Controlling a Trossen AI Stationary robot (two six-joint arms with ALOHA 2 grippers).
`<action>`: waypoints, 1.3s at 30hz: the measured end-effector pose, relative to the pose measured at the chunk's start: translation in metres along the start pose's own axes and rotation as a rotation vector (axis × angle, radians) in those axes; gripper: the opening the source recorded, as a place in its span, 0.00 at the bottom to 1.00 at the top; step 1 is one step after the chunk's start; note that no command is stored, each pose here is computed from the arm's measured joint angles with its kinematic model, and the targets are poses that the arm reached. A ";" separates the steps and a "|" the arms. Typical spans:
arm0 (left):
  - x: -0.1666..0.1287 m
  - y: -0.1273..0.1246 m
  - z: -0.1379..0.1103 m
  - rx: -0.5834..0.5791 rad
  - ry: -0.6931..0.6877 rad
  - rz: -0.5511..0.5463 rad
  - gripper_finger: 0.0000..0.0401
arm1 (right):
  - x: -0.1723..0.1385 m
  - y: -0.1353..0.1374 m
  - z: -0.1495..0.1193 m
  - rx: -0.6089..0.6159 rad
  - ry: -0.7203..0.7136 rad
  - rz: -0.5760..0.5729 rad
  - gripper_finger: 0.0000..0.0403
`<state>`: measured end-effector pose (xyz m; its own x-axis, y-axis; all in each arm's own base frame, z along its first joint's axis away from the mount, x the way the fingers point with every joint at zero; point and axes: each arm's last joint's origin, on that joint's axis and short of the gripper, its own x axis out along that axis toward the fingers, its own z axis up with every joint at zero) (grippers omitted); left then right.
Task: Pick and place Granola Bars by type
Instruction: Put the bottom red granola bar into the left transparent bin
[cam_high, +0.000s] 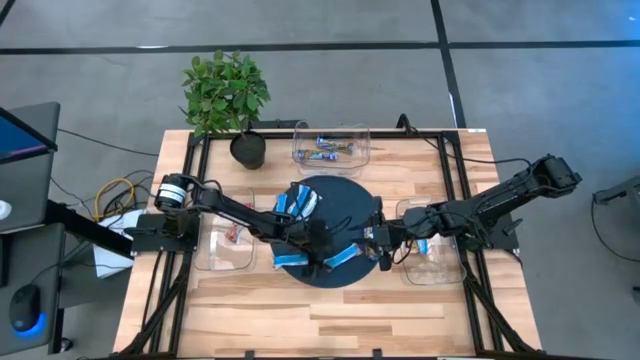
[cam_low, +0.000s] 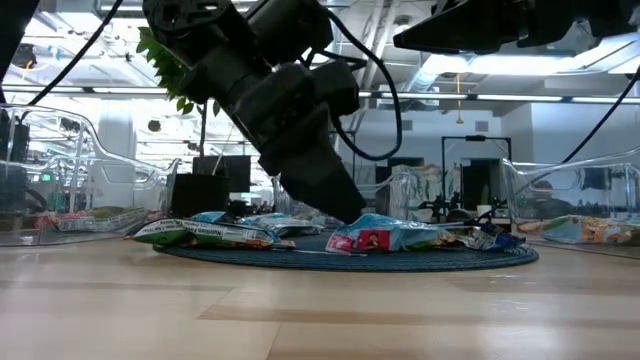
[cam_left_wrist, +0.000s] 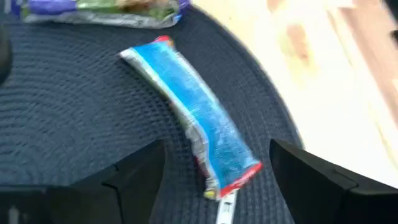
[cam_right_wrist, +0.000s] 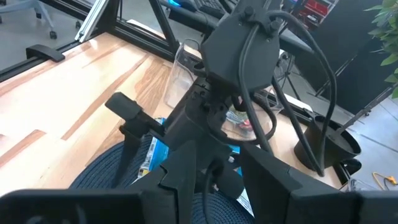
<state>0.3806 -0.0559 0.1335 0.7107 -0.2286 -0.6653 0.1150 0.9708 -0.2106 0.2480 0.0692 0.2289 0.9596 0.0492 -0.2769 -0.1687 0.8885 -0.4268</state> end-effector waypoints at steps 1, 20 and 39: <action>0.000 0.000 0.000 -0.004 0.000 0.010 0.71 | 0.000 0.000 0.000 0.000 0.000 0.000 0.29; 0.019 0.002 -0.011 -0.005 -0.002 0.010 0.79 | 0.000 0.000 -0.001 -0.002 0.009 0.004 0.29; 0.018 0.005 -0.013 0.032 0.004 0.104 0.60 | 0.000 0.001 -0.001 -0.003 0.013 0.005 0.29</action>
<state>0.3855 -0.0566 0.1113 0.7173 -0.1262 -0.6852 0.0627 0.9912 -0.1169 0.2476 0.0691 0.2276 0.9559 0.0480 -0.2899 -0.1744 0.8867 -0.4282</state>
